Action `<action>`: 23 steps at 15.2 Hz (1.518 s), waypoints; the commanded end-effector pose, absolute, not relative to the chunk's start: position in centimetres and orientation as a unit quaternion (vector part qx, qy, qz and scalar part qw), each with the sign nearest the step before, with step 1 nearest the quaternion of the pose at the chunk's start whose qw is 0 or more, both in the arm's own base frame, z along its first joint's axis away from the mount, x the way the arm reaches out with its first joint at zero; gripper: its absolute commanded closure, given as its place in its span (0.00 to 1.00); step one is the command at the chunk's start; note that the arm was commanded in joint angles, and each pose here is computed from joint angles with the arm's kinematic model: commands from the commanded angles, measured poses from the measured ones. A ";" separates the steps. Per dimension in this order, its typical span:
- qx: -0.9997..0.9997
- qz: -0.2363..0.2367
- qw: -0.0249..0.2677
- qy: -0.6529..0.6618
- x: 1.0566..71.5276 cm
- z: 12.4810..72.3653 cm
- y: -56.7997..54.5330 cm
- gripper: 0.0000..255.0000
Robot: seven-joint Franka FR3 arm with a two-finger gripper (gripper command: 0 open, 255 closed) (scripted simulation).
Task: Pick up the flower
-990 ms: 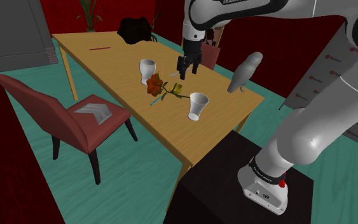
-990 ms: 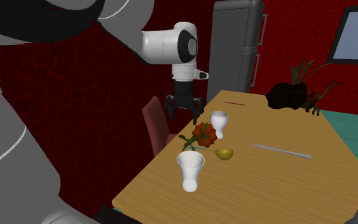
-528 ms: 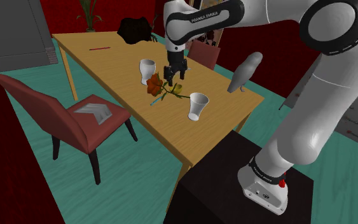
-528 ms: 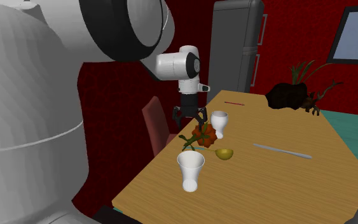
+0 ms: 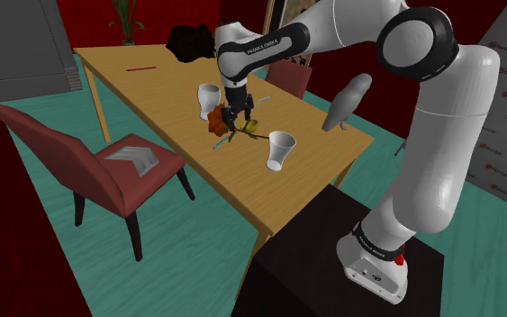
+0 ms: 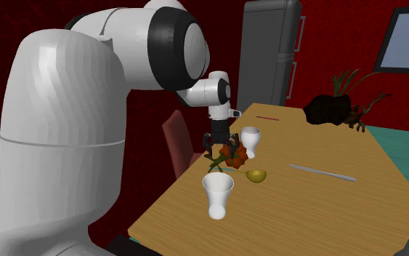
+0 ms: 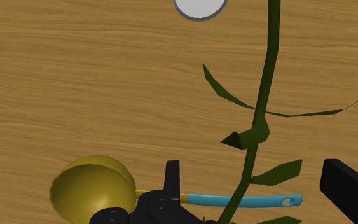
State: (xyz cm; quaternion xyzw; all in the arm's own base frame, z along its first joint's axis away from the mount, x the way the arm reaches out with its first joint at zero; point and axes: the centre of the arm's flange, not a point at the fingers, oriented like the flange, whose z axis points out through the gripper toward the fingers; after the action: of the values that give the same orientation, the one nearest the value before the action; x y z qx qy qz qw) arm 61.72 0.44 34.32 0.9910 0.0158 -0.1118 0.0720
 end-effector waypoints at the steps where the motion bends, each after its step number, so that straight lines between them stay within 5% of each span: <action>1: 0.991 -0.112 0.072 0.016 61.8 33.3 0.5 0.00; 5: 0.991 -0.112 0.072 0.016 61.8 31.9 0.5 0.00; 6: 0.991 -0.112 0.072 0.016 61.8 31.9 0.4 1.00; 23: 0.991 -0.112 0.072 0.016 61.8 36.1 0.5 1.00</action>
State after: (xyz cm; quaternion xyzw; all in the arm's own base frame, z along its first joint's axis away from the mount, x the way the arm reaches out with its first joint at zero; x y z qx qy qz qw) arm 61.73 0.50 35.47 0.9910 0.0160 -0.1119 0.0722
